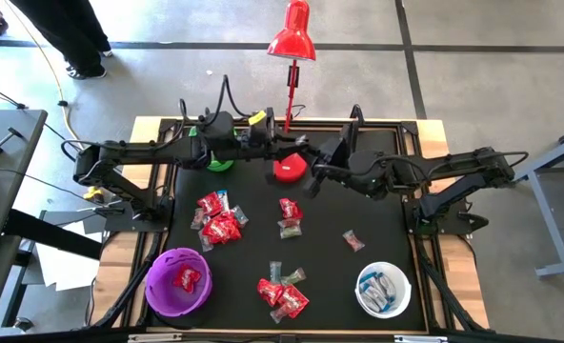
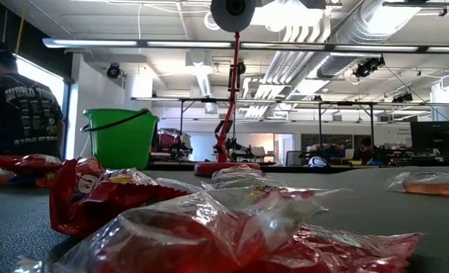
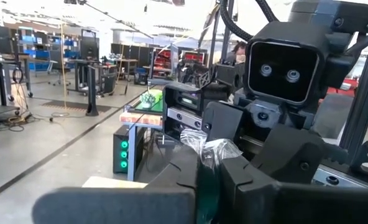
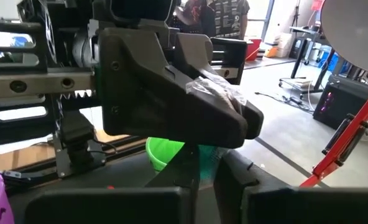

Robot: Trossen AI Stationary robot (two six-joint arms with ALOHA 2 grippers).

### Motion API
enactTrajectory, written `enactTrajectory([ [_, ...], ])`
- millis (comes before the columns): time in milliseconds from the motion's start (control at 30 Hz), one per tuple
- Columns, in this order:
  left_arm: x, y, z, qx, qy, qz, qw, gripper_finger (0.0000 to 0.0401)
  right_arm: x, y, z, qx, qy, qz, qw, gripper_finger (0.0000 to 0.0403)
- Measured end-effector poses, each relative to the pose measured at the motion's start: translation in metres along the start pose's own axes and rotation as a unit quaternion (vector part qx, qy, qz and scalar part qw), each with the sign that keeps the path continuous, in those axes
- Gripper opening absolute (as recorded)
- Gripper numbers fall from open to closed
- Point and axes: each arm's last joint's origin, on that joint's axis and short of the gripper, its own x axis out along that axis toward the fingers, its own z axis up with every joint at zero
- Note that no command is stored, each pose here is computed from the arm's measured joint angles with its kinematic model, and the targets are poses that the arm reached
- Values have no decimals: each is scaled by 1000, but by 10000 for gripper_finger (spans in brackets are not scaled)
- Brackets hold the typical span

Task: Sort candy
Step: Put the blue gummy into the green bucket

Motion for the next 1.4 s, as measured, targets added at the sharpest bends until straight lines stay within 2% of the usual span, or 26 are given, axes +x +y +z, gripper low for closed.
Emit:
enactTrajectory([
  [433,-3,5,-4,-2,37,10,999,4,0,-1,-8,-32,33,-8,999,175],
  [600,-18,17,2,-1,72,59,996,4,-1,-3,-12,-48,46,-42,997,196],
  [767,-50,26,15,-2,126,113,985,4,-1,-5,-17,-34,66,-56,996,197],
  [967,-109,33,28,-10,221,206,953,5,-4,-9,-30,-8,116,-72,991,197],
  [1133,-158,40,30,-52,296,268,915,5,-3,-17,-39,65,144,-103,982,197],
  [1267,-183,46,25,-77,350,311,880,5,3,-28,-40,117,152,-127,973,197],
  [1400,-192,52,16,-89,405,334,846,5,11,-39,-40,143,151,-149,967,197],
])
